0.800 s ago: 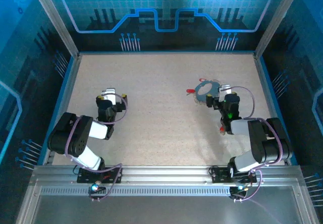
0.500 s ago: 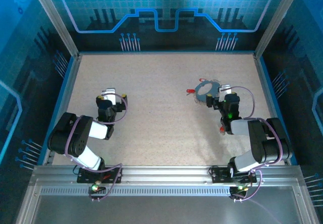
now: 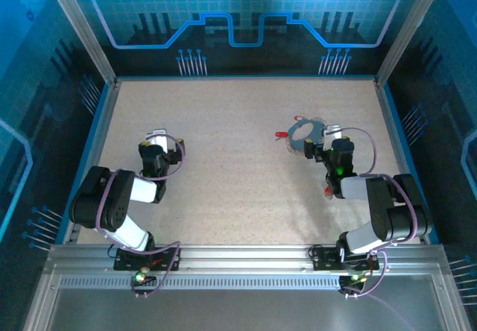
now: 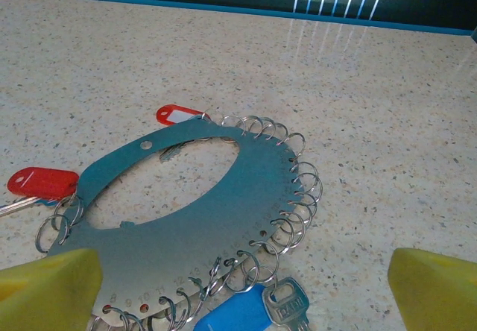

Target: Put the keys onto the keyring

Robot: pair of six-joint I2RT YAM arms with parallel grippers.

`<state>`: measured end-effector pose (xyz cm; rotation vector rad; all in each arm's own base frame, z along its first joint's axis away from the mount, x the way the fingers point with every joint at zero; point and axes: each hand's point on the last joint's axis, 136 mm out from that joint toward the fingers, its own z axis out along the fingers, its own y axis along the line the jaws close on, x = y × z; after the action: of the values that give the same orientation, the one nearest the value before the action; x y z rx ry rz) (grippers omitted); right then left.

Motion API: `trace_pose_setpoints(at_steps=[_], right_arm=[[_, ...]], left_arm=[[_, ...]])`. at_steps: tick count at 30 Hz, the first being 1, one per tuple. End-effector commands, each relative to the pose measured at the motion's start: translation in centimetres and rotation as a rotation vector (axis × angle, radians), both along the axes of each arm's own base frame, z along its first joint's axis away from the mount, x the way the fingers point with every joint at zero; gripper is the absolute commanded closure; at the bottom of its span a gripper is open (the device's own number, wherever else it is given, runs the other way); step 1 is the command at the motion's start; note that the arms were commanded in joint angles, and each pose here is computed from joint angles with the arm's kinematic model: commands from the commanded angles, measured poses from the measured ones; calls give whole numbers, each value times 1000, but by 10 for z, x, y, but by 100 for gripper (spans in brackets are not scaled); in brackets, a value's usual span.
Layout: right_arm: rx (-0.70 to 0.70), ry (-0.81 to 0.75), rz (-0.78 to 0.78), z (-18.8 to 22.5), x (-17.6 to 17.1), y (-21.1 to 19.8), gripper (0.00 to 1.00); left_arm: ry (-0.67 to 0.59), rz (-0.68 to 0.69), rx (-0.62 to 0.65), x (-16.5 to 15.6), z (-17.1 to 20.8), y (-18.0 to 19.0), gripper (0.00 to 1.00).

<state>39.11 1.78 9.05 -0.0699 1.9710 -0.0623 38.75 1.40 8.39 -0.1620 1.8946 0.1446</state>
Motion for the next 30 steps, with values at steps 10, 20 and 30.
trace_pose_setpoints(at_steps=[10,20,30], right_arm=[[3,-51,-72,71,-19,-20,0],[349,178,-421,83,-17,-58,0],[223,686,-414,-6,32,-49,2]], left_arm=[[-61,-79,14,-5,105,-29,1],[-51,-245,-205,-12,216,-60,1],[164,-211,-272,4,146,-64,1]])
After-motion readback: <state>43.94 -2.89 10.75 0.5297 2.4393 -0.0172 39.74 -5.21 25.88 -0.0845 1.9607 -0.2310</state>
